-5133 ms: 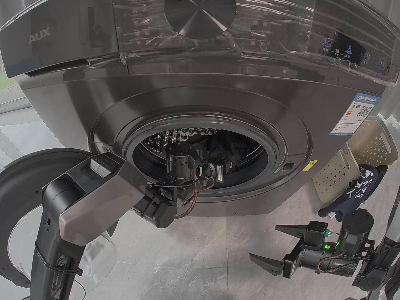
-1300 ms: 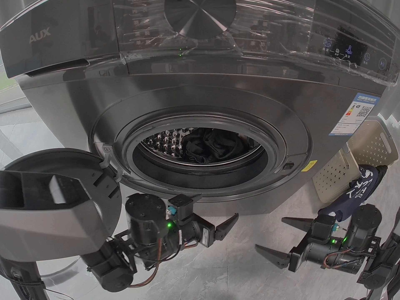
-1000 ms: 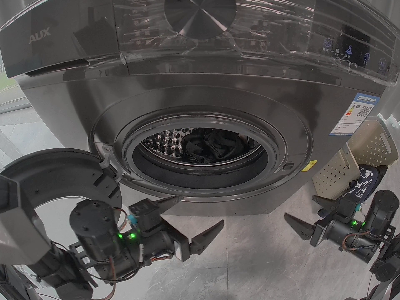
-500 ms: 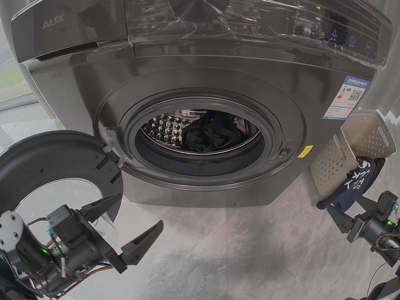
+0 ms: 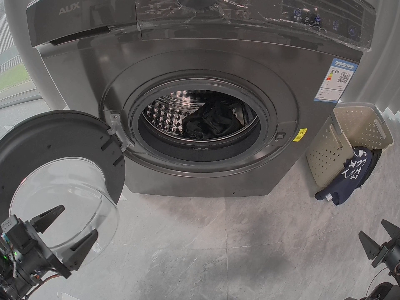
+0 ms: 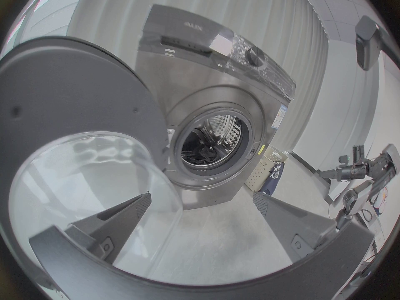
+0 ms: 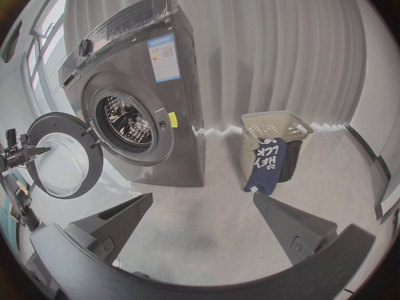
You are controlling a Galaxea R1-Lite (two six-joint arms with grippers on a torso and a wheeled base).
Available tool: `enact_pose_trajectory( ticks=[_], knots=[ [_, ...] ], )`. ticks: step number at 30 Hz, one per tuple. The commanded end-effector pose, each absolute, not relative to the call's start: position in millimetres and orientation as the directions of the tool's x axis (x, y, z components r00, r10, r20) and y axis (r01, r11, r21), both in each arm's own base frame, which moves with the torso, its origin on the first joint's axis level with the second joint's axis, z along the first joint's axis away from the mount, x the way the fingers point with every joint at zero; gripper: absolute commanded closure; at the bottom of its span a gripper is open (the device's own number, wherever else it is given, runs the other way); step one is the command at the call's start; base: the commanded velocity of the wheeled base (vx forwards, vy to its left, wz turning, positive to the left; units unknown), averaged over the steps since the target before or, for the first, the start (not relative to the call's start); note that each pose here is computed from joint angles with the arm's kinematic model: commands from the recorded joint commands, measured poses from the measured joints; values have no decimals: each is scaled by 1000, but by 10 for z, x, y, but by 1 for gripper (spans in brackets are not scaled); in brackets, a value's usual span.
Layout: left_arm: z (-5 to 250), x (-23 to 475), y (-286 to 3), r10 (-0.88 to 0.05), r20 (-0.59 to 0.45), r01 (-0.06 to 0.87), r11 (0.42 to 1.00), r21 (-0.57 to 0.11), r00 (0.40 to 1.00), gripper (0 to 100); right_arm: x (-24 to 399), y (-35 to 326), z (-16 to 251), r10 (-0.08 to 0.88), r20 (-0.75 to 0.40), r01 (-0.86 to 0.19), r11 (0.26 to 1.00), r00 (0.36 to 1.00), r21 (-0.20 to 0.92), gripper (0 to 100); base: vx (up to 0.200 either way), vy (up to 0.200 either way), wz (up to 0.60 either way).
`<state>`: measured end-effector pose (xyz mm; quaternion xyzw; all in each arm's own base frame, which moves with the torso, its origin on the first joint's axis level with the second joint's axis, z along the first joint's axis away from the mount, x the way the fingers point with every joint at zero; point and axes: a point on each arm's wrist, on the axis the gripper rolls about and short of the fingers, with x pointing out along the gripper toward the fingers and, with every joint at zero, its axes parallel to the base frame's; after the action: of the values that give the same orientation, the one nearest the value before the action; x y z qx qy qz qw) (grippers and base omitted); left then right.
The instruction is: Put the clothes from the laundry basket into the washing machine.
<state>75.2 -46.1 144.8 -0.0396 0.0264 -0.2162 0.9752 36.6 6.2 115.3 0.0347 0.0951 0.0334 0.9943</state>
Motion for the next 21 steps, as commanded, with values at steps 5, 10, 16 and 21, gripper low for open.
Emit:
enact_pose_trajectory(
  ticks=[5, 10, 16, 21],
  knots=[
    [1266, 109, -34, -293, 113, 304, 948, -99, 949, 0, -103, -51, 950, -90, -21, 92, 993, 996, 79, 0, -80, 0, 0],
    [1075, -55, 8, -233, 83, 241, 966, -98, 969, 0, -187, -40, 813, -121, -17, 122, 990, 993, 69, 0, -160, 0, 0],
    [815, -154, 23, -115, -49, 110, 990, -83, 992, 0, -228, -4, 755, -29, 0, 29, 1000, 1000, 5, 0, 0, 0, 0],
    [771, -211, 3, 63, -12, -63, 998, -29, 998, 0, -228, -5, 753, -31, -2, 31, 1000, 1000, 3, 0, 0, 0, 0]
  ],
)
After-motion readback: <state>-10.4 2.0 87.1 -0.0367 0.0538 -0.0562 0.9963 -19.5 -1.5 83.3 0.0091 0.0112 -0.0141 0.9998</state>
